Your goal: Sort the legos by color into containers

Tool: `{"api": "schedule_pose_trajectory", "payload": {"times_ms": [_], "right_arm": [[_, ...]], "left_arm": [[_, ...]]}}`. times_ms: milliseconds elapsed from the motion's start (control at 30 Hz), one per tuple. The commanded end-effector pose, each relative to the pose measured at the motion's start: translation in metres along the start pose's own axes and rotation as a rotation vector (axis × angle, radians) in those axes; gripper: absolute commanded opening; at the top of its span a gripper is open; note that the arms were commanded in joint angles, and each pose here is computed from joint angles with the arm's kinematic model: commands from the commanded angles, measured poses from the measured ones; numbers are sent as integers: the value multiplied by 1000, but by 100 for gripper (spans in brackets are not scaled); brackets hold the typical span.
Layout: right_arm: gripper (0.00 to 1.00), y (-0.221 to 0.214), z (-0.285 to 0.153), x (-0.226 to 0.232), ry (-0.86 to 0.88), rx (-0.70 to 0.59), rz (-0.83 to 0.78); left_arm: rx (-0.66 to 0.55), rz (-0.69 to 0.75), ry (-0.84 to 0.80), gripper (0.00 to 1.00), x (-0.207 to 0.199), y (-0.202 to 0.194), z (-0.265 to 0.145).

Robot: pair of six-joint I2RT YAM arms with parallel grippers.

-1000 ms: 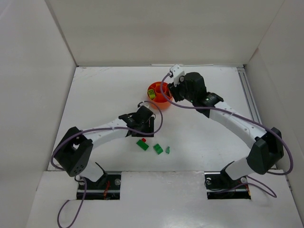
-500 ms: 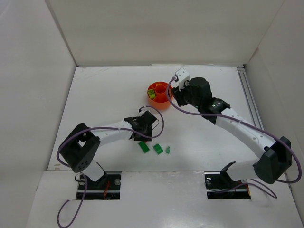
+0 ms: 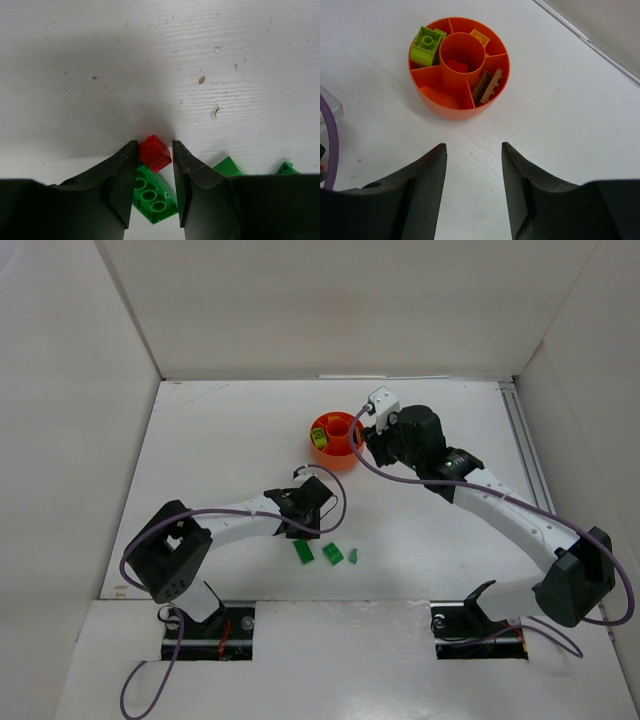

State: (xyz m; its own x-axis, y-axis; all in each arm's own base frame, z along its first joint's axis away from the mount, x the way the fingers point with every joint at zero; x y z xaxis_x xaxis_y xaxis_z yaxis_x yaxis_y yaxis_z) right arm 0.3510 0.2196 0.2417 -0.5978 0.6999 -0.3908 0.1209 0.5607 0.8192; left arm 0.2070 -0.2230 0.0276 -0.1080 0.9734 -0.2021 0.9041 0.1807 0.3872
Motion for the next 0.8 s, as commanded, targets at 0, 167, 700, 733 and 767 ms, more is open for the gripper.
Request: {"api": "schedule_pose_trajectory", "payload": {"times_ms": [0, 167, 700, 733, 767], "right_arm": [[53, 11, -4, -2, -17, -36, 14], [53, 14, -7, -3, -20, -45, 25], [55, -6, -59, -55, -207, -75, 207], [55, -11, -65, -59, -222, -69, 213], [55, -14, -68, -63, -231, -59, 217]], "left_arm": [[94, 12, 82, 31, 22, -26, 2], [100, 5, 91, 23, 24, -28, 1], [-266, -57, -126, 18, -69, 136, -71], [-279, -55, -129, 18, -73, 146, -71], [-305, -51, -133, 18, -80, 166, -72]]}}
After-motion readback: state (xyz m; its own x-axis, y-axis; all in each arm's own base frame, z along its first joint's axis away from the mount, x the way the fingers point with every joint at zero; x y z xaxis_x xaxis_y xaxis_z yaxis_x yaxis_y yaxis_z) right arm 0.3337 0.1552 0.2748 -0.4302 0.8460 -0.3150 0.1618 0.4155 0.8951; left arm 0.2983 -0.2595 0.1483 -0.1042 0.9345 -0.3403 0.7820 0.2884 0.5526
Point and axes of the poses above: each gripper's point midway between its finger pads, its own z axis out along the fingers, its own x axis along the line the jaws close on, y = z × x, the point moved 1 cm from there along -z, back along the fingers, and after that the axes turned 12 degrees about -z, right-handed, at the moved point
